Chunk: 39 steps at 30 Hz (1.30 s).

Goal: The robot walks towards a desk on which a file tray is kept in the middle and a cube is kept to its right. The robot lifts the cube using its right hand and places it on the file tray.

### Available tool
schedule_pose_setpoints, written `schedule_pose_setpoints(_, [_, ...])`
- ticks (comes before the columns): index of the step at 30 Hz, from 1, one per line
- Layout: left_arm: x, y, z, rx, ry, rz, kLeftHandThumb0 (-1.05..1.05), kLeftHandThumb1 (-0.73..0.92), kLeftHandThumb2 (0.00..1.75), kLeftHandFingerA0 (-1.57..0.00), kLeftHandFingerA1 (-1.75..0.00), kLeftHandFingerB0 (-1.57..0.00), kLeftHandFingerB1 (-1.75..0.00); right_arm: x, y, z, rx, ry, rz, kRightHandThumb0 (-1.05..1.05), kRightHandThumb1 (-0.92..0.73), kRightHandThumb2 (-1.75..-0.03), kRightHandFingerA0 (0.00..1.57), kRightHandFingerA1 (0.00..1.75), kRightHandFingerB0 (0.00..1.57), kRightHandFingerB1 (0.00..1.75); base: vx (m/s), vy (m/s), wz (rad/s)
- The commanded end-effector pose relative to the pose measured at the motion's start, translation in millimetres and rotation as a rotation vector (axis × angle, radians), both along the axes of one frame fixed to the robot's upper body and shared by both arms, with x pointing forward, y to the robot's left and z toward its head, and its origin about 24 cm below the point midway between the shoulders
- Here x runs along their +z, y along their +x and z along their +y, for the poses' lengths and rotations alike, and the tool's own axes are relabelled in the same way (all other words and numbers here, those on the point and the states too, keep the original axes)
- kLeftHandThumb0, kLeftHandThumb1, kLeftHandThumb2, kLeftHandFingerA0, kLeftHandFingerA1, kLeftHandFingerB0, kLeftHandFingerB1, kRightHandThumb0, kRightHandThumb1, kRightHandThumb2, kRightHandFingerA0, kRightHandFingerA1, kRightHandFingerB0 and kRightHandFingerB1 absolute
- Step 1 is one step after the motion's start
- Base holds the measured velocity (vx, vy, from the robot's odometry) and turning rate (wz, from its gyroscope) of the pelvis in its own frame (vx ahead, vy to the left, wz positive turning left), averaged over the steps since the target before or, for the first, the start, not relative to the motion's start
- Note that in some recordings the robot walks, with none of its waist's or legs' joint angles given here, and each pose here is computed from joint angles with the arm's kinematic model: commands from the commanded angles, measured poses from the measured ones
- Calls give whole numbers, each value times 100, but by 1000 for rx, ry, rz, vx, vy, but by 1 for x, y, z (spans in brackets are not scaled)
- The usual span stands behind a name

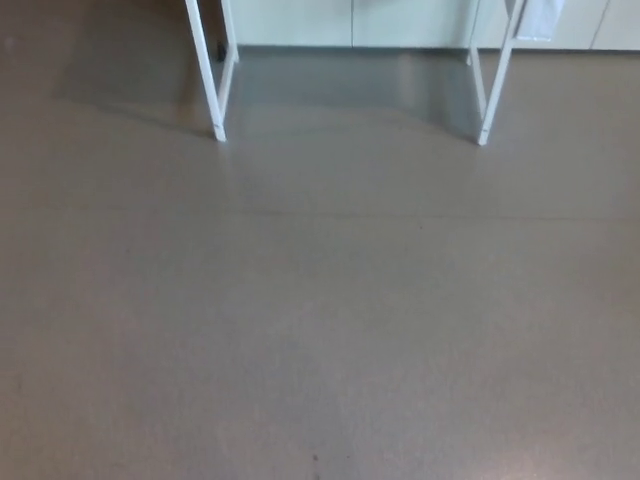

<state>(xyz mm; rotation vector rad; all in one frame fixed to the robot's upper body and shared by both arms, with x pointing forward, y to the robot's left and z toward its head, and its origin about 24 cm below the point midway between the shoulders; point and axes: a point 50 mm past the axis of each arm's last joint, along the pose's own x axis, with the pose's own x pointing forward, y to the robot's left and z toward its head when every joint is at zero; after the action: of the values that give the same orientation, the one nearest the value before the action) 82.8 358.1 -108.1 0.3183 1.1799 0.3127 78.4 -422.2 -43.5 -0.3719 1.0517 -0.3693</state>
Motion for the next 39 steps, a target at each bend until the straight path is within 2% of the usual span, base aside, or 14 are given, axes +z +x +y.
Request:
schedule_pose_setpoints(1, [2,-4,3,-8,-43,-30,-34,57,109,-3,-52,0,-49,20,7,-9,84,-10,70,-65,-56,-85,45,53,7,30,-205,-96,-6])
schedule_pose_setpoints(2, [2,-4,3,-23,-32,-21,-60,79,64,-18,-43,-18,-32,21,7,-9,65,22,65,-58,-67,-62,52,42,10,21,0,0,0])
schedule_pose_setpoints(4, [1,-3,3,-21,-26,-15,-60,79,64,-15,-42,-15,-31,22,7,-10,65,27,78,-65,-56,-84,42,51,8,31,99,70,-4])
schedule_pose_setpoints(5, [1,-3,3,-35,-23,-19,-60,79,64,-15,-44,-14,-33,25,8,-9,136,-52,134,-66,-71,-62,55,39,14,27,109,111,-6])
schedule_pose_setpoints(6, [1,-3,3,-34,-25,-24,-60,78,63,-16,-44,-15,-32,26,8,-8,165,-79,144,-71,-59,-88,51,54,8,36,86,144,-8])
schedule_pose_setpoints(8, [-1,-5,1,-14,-41,-25,-61,78,63,-16,-43,-16,-32,31,10,-7,178,-94,128,-64,-70,-61,54,42,14,27,149,214,-6])
schedule_pose_setpoints(9, [-2,-8,0,-16,-49,-27,-35,56,108,-3,-52,0,-49,35,10,-6,181,-88,111,-65,-66,-62,60,44,14,27,321,299,22])
schedule_pose_setpoints(10, [-2,-10,0,-37,-51,-26,-35,56,109,-2,-52,0,-49,35,10,-6,140,-45,76,-60,-67,-60,51,42,14,26,266,440,-29])
schedule_pose_setpoints(11, [-2,-10,0,-40,-42,-14,-61,79,64,-18,-42,-16,-31,35,11,-7,148,-36,95,-66,-59,-87,42,51,7,35,254,415,-13])
schedule_pose_setpoints(14, [-4,-12,-3,-21,-46,-15,-58,79,64,-18,-43,-17,-32,38,14,-9,117,-7,78,-59,-68,-60,47,38,14,26,239,171,5])
schedule_pose_setpoints(15, [-5,-14,-3,-19,-49,-14,-58,79,63,-18,-43,-18,-32,39,15,-10,119,-12,82,-66,-56,-85,38,49,8,38,224,95,5])
schedule_pose_setpoints(22, [-10,-23,-7,-21,-38,22,-62,78,63,-22,-44,-19,-33,36,22,-16,143,-60,91,-59,-67,-60,54,41,15,27,202,-68,7])
schedule_pose_setpoints(25, [-11,-24,-8,-4,-38,30,-61,78,63,-22,-45,-21,-34,35,23,-18,14,77,-26,-51,-54,-76,27,46,10,36,270,-159,16])
schedule_pose_setpoints(39, [-10,-24,-7,-15,-32,21,-61,79,63,-21,-44,-18,-33,30,28,-19,-44,123,-114,-50,-52,-72,21,44,17,36,356,-59,4])
